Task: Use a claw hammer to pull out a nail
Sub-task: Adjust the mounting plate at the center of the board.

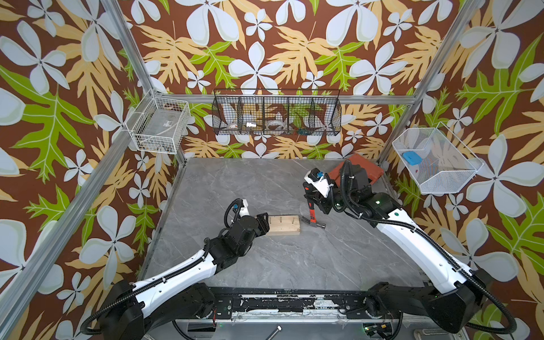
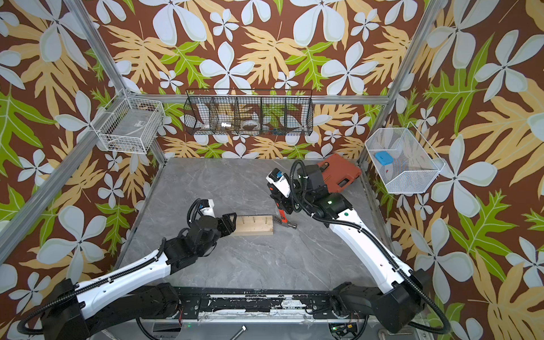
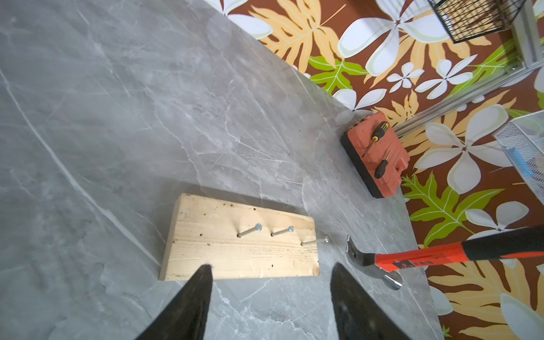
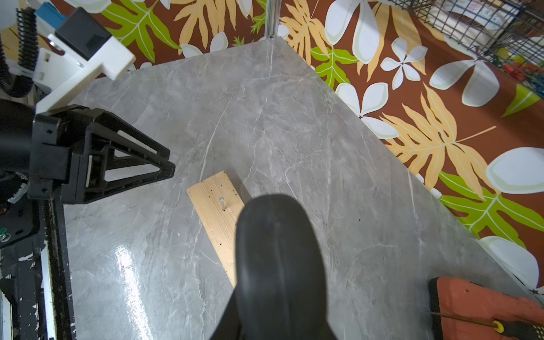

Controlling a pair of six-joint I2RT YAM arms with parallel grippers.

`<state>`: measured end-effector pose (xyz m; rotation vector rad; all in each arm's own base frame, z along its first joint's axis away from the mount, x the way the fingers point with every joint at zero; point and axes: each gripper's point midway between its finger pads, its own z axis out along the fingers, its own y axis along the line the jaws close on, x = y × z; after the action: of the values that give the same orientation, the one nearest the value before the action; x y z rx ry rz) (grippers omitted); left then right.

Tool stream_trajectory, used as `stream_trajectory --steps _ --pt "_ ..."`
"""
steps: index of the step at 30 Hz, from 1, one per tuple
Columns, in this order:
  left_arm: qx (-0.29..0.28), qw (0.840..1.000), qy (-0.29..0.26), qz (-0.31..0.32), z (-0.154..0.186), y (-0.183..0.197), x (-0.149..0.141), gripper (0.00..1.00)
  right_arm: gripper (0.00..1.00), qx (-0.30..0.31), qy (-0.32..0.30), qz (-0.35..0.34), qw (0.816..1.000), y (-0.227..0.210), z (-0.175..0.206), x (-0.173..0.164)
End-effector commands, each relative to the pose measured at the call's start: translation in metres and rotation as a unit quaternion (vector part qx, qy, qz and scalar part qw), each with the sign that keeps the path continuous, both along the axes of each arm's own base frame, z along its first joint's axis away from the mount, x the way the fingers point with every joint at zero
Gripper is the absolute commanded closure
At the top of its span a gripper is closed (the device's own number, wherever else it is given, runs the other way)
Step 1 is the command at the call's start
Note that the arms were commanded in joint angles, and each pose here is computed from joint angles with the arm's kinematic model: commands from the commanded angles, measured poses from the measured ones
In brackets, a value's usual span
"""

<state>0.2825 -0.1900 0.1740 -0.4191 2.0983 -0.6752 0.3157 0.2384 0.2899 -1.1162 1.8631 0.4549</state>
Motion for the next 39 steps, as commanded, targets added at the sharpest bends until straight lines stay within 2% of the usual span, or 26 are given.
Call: stream_trajectory --steps 1,5,11,15,19,22,27,33,39 --pt "-0.027 0.999 0.031 -0.010 -0.010 -0.004 0.001 0.34 1.00 0.001 -0.015 0.050 0.999 0.011 0.005 -0.002" --pt "-0.020 0.999 0.033 -0.014 -0.014 -0.002 0.004 0.34 1.00 0.001 -0.001 0.084 0.996 0.020 0.001 -0.003" --pt "-0.007 0.999 0.046 -0.024 -0.028 -0.003 0.005 0.33 1.00 -0.001 0.005 0.096 0.995 0.026 -0.003 0.002" --pt "0.002 0.998 0.057 -0.037 -0.037 -0.007 0.006 0.34 1.00 -0.004 0.010 0.092 0.996 0.028 -0.004 0.008" --pt "0.021 0.997 0.044 -0.063 -0.033 -0.010 0.013 0.33 1.00 -0.001 0.024 0.083 0.996 0.029 -0.004 0.011" --pt "0.042 0.995 0.028 -0.082 -0.024 -0.005 0.023 0.31 1.00 0.011 0.036 0.070 0.997 0.027 -0.002 0.009" --pt "0.045 0.989 0.019 -0.136 -0.014 -0.005 0.045 0.30 1.00 0.022 0.058 0.037 0.997 0.018 -0.003 -0.001" --pt "0.095 0.972 0.018 -0.213 -0.018 -0.032 0.076 0.32 1.00 0.045 0.062 0.011 0.997 0.007 0.007 -0.019" --pt "0.120 0.967 0.027 -0.221 -0.033 -0.035 0.102 0.34 1.00 0.064 0.069 -0.002 0.996 -0.001 0.009 -0.035"
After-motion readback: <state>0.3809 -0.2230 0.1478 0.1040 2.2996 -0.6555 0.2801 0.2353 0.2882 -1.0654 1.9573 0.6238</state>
